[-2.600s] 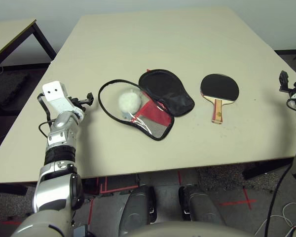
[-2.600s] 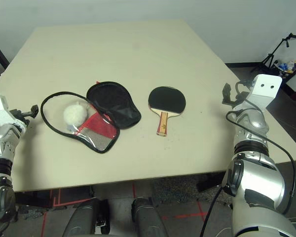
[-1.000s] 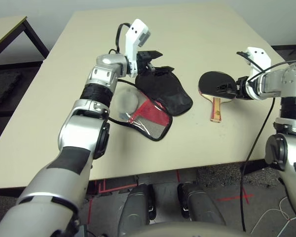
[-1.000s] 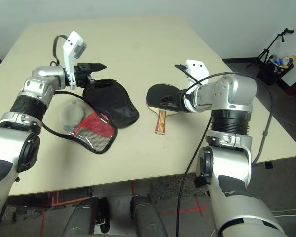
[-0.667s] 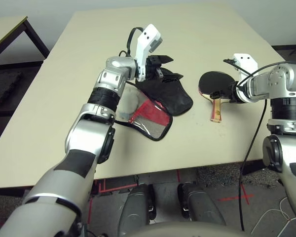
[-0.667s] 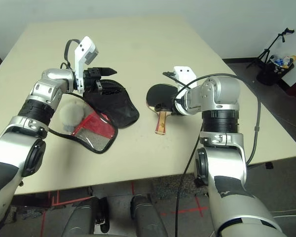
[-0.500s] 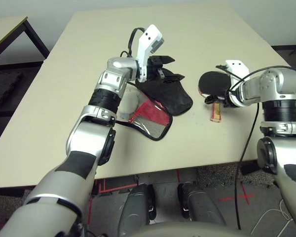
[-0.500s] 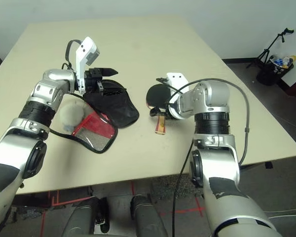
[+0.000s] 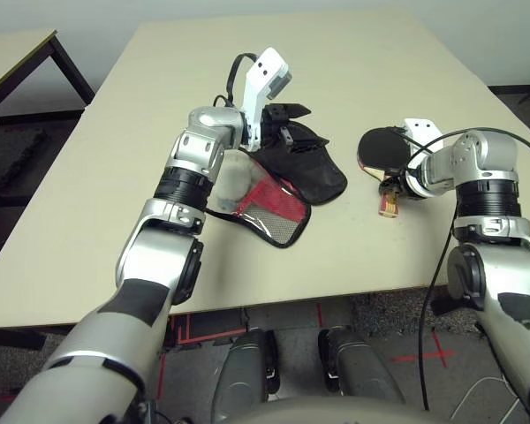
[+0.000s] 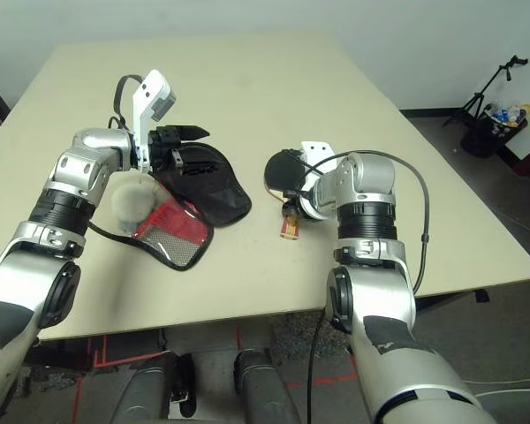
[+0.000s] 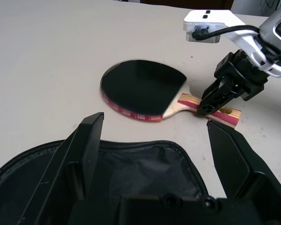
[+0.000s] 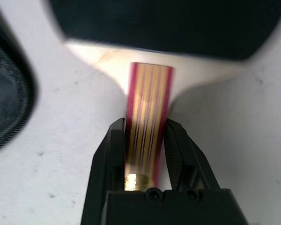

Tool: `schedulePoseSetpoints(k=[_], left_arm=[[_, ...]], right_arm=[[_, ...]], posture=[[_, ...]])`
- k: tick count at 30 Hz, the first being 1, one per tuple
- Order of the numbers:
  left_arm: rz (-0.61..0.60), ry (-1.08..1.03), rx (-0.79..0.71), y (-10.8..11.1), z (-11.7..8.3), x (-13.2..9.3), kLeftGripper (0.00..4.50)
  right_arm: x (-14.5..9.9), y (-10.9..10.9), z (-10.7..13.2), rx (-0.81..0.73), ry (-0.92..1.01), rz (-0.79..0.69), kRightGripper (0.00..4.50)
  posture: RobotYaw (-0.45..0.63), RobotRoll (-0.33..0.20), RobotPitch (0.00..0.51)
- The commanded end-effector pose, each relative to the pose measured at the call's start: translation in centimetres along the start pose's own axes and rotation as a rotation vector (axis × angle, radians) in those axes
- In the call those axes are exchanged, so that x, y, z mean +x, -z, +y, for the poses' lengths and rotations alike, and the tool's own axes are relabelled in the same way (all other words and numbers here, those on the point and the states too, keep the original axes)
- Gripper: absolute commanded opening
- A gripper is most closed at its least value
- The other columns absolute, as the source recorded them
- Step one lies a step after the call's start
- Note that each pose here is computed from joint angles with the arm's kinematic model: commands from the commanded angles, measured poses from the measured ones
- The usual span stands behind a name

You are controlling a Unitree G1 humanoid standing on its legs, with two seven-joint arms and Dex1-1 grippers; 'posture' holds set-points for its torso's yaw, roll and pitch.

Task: Store the ping-pong paddle in its case and zip it.

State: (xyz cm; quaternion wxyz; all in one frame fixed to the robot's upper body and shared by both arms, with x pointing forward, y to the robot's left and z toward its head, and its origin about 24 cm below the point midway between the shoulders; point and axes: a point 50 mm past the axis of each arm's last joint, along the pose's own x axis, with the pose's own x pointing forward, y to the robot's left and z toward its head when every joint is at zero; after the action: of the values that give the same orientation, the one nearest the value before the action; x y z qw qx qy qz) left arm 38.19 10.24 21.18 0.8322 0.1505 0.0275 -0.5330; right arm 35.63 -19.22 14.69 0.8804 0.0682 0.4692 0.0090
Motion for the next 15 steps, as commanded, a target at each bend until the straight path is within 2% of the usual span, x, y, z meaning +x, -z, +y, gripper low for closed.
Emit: schedulePoseSetpoints(k=[1,4,8,11,15], left_arm=[[0.012,0.001,-0.027,0.8,-0.3,0.2,4.50],[0.005,-0.015,-0.048,0.9,-0.3,0.2,4.50],[-0.009,-0.079,-0.077,0.9,0.2,0.0,4.50],[-0.018,-0.144,-0.089,0.9,0.7,-0.3,4.50],[-0.038,-0.209,-0.110,0.7,1.4,-1.0,4.50]], right_arm=[[0.3,0.1,-0.8,0.028,0.050,0.010,1.14],[-0.3,-1.0,-0.9,0.015,0.052,-0.056,1.14],[-1.9,-3.5,-0.3,-0.102,0.030,-0.187,1.14],[-3.2,-4.8,1.0,-0.156,-0.023,-0.215,1.14],[-4.2,-5.3,3.0,-0.208,-0.103,-0.201,1.14]], posture=[[-0.10,0.000,0.110],[-0.10,0.000,0.111],[-0.11,0.000,0.112],[-0.11,0.000,0.115],[-0.11,0.000,0.119]])
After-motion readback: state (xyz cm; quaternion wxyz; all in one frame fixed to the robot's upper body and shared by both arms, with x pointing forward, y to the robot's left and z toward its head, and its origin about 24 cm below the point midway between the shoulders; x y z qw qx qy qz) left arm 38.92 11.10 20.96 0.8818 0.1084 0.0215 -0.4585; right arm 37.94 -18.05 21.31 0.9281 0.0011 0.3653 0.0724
